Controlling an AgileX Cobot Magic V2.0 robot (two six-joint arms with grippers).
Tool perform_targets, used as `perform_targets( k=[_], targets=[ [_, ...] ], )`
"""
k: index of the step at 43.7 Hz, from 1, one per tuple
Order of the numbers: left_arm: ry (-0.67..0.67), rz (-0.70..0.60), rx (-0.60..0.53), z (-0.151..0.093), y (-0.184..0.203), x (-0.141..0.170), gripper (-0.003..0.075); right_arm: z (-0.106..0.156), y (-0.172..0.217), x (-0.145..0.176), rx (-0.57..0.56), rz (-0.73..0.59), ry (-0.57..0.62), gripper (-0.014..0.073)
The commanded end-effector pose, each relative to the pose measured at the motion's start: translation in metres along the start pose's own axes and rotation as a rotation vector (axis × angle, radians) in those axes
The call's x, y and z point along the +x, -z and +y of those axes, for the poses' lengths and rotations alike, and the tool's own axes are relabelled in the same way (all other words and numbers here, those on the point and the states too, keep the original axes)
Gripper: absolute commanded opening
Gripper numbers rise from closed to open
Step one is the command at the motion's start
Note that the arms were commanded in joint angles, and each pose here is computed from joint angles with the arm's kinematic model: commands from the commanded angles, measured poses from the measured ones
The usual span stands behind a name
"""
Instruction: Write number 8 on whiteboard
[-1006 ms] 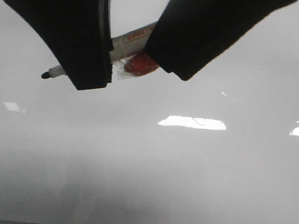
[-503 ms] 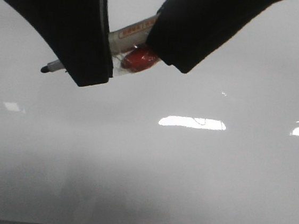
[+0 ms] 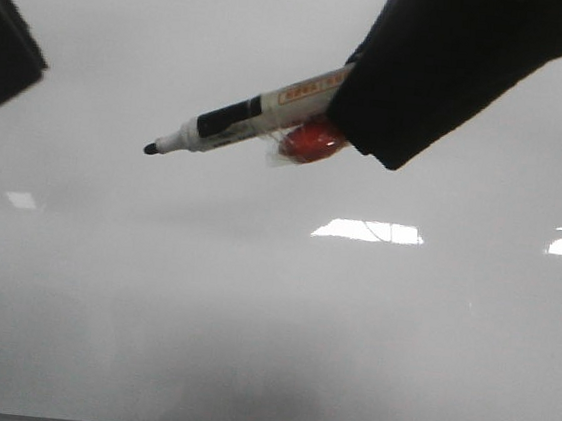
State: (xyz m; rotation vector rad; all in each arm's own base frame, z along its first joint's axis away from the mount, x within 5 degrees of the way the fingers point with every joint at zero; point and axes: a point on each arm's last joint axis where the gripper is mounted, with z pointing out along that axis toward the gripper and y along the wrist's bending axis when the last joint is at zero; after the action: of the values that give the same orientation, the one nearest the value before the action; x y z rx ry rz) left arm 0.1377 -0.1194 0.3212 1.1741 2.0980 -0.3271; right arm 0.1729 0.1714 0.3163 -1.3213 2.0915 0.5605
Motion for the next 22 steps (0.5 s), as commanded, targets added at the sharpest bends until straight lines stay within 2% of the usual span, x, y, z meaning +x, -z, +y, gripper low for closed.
perform_targets(
  k=[1,4,7,12,18,22],
  targets=[
    [0.117,-0.27,-0.112,0.002,0.027,0.011,0.0347,-0.006,0.009,-0.006,0.057,-0.145,-0.08,-0.0069],
    [0.181,-0.387,-0.182,0.0,0.039,0.03,0.0337,-0.009,0.004,-0.001,0.083,-0.184,-0.134,-0.0069],
    [0.238,-0.474,-0.237,-0.005,0.048,0.051,0.0285,-0.011,-0.001,0.005,0.103,-0.214,-0.18,-0.0069],
    [0.276,-0.561,-0.303,-0.016,0.059,0.08,0.0151,-0.016,-0.007,0.009,0.149,-0.27,-0.246,-0.0069],
    [0.287,-0.623,-0.351,-0.026,0.065,0.098,-0.0015,-0.018,-0.007,0.01,0.174,-0.293,-0.262,-0.0069],
    [0.286,-0.666,-0.359,-0.031,0.07,0.102,-0.002,-0.018,-0.007,0.01,0.171,-0.291,-0.262,-0.0069]
  ],
)
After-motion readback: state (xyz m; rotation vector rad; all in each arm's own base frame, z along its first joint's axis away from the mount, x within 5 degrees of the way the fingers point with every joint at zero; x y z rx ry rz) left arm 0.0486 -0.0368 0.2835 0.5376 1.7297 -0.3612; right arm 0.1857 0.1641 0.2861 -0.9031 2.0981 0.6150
